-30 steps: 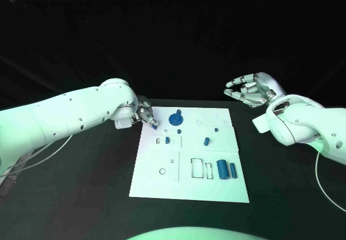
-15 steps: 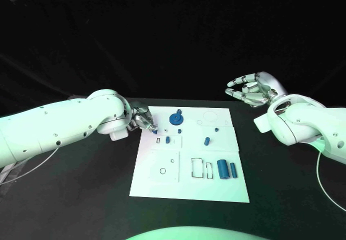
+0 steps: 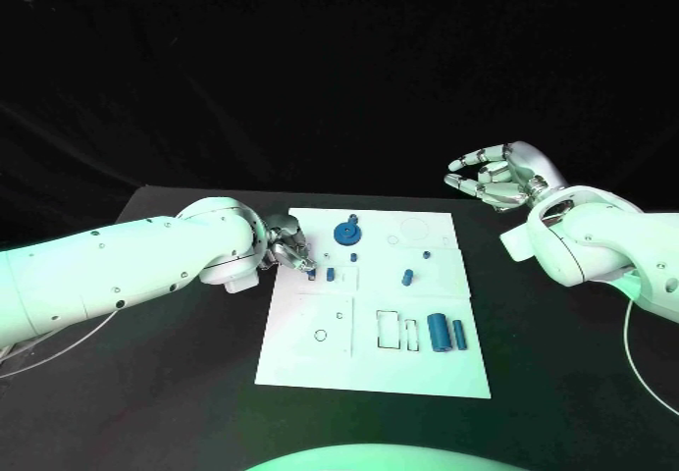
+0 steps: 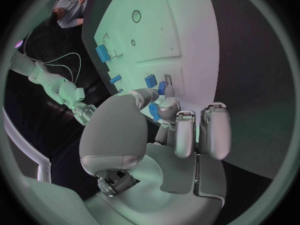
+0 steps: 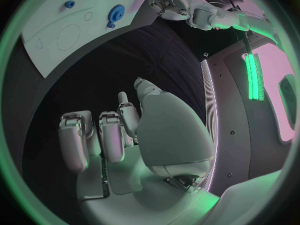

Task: Assemble the parts on the task board

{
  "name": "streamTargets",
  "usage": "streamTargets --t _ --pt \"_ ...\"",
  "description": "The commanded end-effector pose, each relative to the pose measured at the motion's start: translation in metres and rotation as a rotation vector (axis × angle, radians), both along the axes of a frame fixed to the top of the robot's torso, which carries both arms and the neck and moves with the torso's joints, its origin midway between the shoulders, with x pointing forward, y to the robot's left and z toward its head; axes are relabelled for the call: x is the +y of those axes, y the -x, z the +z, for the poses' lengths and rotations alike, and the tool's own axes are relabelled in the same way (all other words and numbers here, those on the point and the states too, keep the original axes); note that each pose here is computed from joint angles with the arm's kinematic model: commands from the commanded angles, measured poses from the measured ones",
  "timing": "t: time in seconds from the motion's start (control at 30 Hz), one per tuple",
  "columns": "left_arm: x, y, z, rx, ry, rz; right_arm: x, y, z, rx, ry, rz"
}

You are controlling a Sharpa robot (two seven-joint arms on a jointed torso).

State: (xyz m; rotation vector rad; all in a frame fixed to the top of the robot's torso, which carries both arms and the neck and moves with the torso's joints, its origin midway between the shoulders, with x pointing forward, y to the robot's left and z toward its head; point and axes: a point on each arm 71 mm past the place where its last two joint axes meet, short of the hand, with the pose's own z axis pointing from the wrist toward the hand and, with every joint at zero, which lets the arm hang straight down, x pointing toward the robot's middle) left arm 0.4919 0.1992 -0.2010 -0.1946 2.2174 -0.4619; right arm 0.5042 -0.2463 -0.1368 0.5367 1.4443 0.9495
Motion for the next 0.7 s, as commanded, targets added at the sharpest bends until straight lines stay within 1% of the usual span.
streamTargets --t 0.03,0.27,0.7 --pt "-0.0033 -0.0002 0.0009 -0.035 -0.014 -0.011 0.0013 0.0004 -0.0002 -0.007 0.004 0.014" --pt "-0.0044 -0.0011 -0.0009 -0.039 -0.029 -0.015 0.0012 0.0006 -0.0005 -0.007 0.004 0.013" --pt "-0.0047 0.0004 -0.0053 0.012 -0.084 -0.059 0.0009 0.0006 -0.0022 -0.005 0.005 0.013"
